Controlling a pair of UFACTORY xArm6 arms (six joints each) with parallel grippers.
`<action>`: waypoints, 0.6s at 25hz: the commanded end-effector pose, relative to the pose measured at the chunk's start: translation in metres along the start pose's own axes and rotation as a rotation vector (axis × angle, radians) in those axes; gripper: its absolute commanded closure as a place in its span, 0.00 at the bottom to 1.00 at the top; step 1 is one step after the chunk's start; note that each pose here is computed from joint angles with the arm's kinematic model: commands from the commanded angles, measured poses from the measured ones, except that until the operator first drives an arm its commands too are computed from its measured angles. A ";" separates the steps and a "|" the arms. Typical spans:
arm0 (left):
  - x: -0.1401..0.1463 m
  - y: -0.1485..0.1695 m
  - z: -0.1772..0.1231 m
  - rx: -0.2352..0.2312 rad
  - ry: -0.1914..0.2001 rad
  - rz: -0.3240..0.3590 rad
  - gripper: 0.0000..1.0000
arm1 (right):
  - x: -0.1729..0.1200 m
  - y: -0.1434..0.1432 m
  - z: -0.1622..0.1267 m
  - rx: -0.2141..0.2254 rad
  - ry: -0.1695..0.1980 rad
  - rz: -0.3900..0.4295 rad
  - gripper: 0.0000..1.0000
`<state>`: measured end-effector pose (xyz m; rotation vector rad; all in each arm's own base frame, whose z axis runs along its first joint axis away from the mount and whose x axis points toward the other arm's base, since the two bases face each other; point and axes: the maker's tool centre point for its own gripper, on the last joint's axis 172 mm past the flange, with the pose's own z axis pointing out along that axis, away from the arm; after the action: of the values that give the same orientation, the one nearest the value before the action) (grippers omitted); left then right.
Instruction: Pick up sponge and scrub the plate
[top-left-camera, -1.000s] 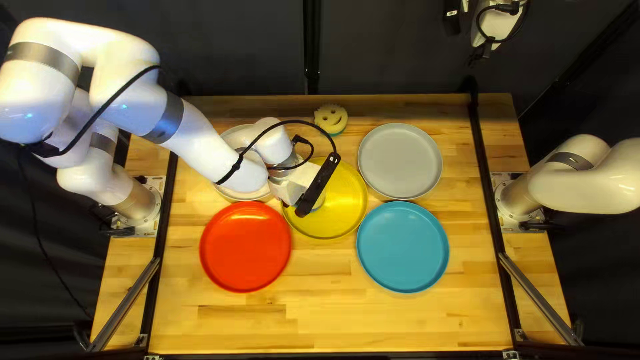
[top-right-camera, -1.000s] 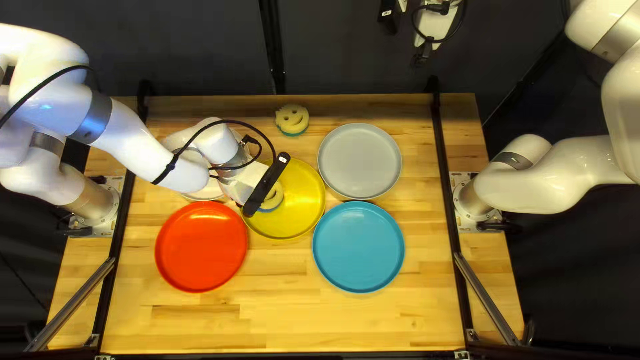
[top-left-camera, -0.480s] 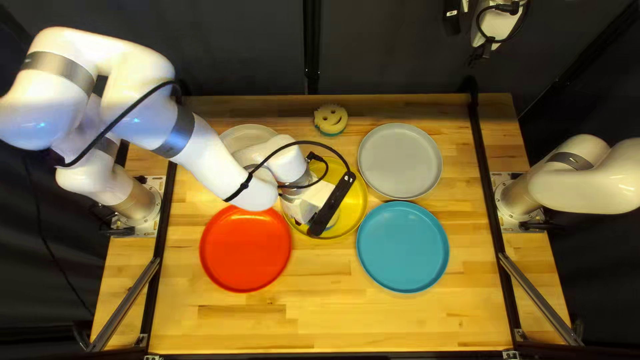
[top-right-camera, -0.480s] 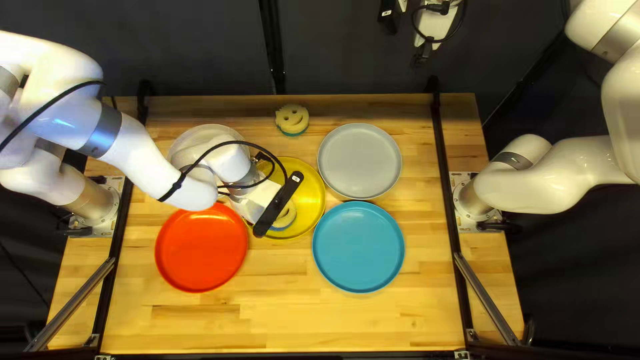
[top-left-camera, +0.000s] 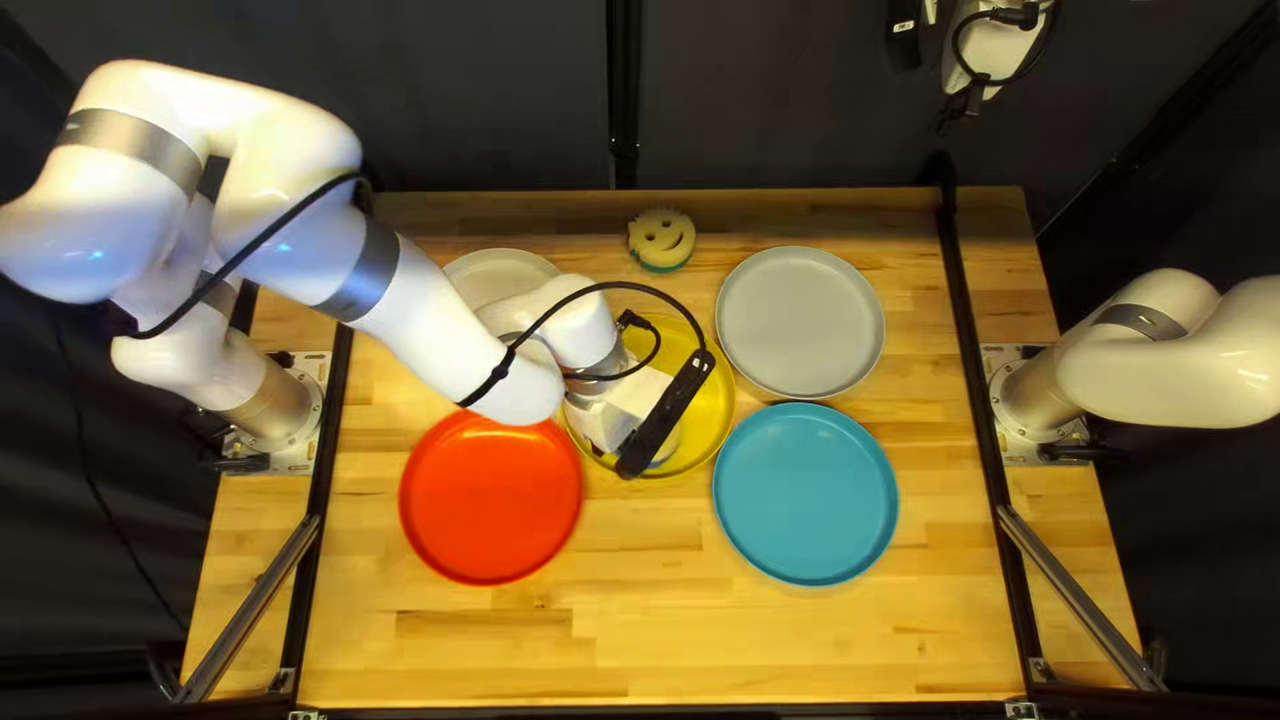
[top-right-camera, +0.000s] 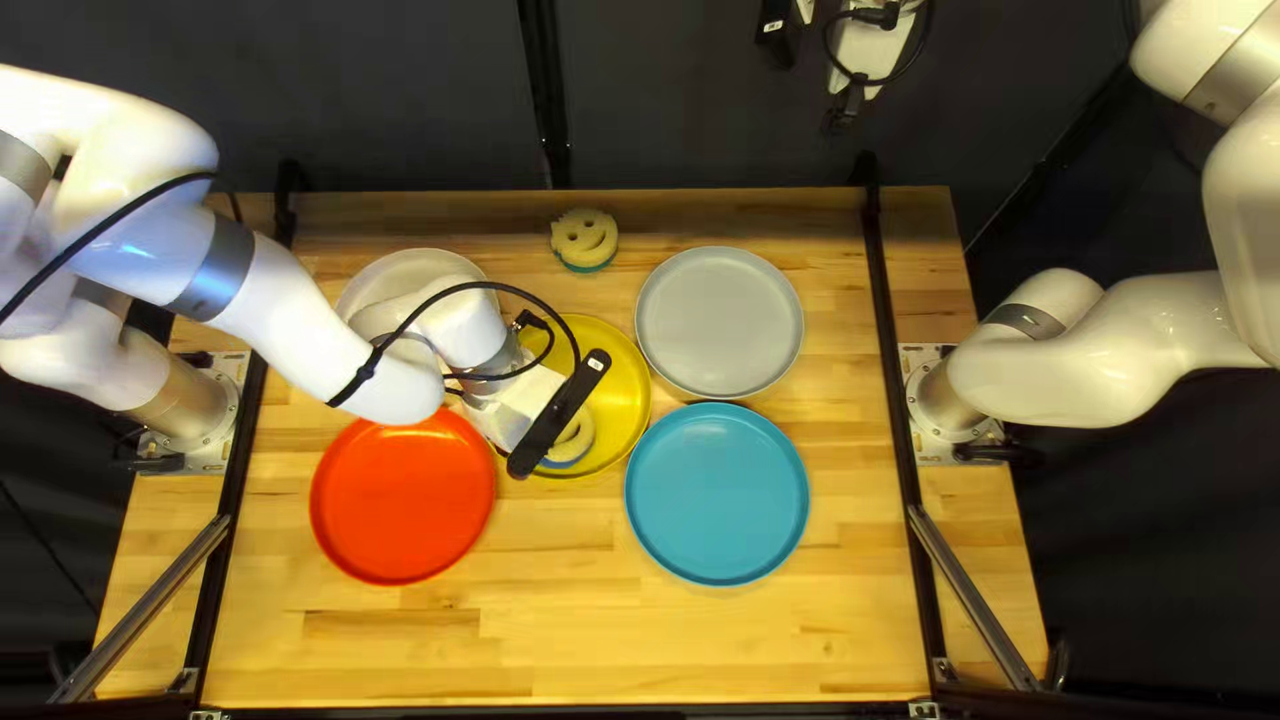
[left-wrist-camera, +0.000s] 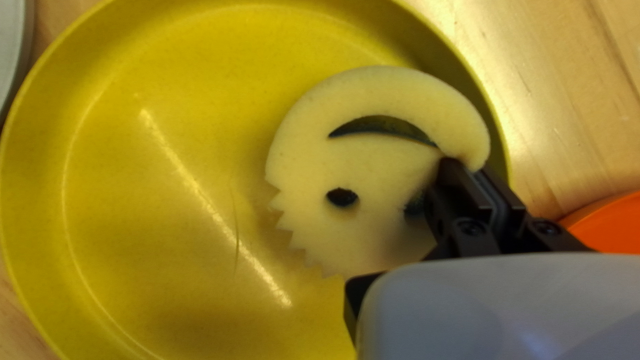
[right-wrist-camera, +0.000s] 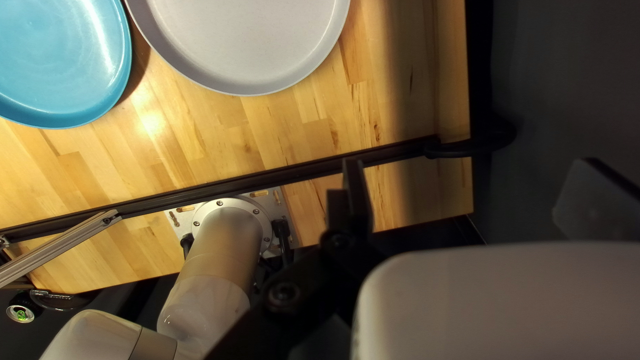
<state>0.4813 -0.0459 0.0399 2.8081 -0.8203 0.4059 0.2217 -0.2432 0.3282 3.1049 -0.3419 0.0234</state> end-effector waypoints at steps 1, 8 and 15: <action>-0.018 -0.014 -0.001 -0.007 -0.001 -0.020 1.00 | 0.000 0.000 0.000 0.000 0.000 0.000 0.00; -0.031 -0.030 -0.005 -0.008 0.004 -0.037 1.00 | 0.000 0.000 0.000 0.000 0.000 0.000 0.00; -0.020 -0.033 -0.009 0.005 0.000 -0.028 1.00 | 0.000 0.000 0.000 0.000 0.000 0.000 0.00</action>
<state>0.4771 -0.0044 0.0381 2.8190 -0.7745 0.4030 0.2217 -0.2432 0.3282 3.1049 -0.3419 0.0234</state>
